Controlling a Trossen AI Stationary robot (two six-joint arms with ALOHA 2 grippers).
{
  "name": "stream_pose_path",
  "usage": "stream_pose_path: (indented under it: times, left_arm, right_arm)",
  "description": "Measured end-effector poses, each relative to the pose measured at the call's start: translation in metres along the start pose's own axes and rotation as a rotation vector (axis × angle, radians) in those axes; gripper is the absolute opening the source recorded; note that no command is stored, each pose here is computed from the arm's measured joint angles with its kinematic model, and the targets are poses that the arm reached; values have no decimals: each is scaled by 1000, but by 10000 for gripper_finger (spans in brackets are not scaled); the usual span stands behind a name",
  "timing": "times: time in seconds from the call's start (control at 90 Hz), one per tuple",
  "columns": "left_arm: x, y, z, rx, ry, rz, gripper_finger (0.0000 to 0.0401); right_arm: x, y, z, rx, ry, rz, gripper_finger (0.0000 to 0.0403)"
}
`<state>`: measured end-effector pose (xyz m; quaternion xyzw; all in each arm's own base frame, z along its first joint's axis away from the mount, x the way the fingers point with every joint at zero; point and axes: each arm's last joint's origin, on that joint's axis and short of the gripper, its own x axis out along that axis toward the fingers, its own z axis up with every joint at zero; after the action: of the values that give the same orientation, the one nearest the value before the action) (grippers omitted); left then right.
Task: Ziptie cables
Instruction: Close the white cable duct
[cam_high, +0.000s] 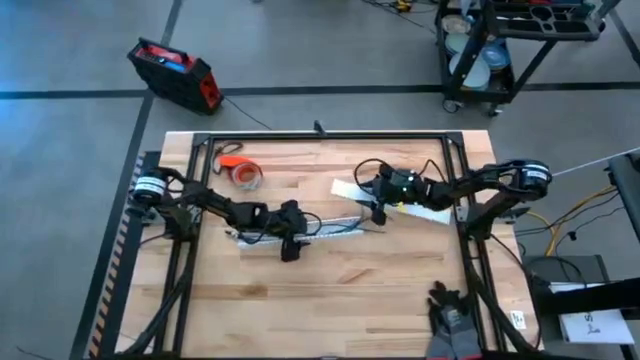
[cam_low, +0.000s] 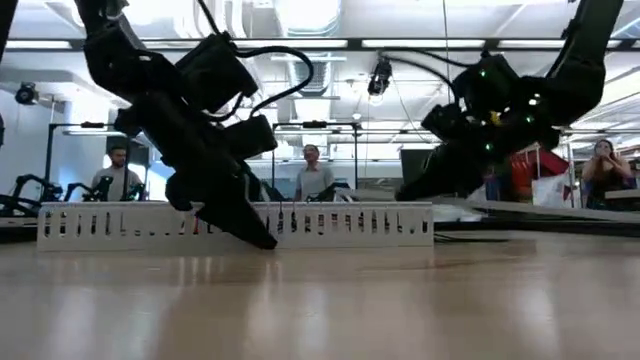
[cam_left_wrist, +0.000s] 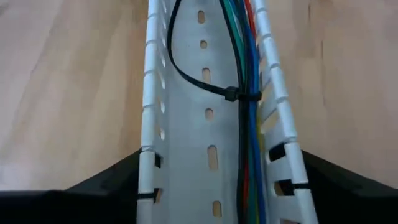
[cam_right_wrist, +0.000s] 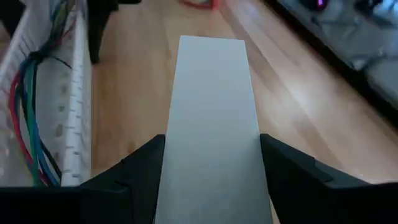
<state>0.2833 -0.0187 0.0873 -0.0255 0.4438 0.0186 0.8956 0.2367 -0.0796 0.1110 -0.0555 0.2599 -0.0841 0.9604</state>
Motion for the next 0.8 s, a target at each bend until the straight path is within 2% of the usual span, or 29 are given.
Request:
stream_pose_path:
  times: [0.111,0.256,0.511,0.611,0.733,0.8]
  left_arm:
    - [-11,-5,-3,-11,11,-21,271]
    - [-27,-6,-3,-120,0,-56,287]
    - [-51,-6,6,-147,-64,-56,332]
    - [-57,-5,15,-141,-134,-51,331]
    - [-52,-1,17,-110,-170,-6,320]
    - [-50,1,25,-103,-248,-9,313]
  right_arm:
    - [-5,7,6,-50,-40,67,215]
    - [-9,26,11,-110,-66,130,215]
    - [-14,48,20,-248,8,84,215]
    - [-19,52,28,-257,-28,96,215]
    - [-28,55,31,-274,-22,115,215]
    - [-32,60,33,-275,-28,139,215]
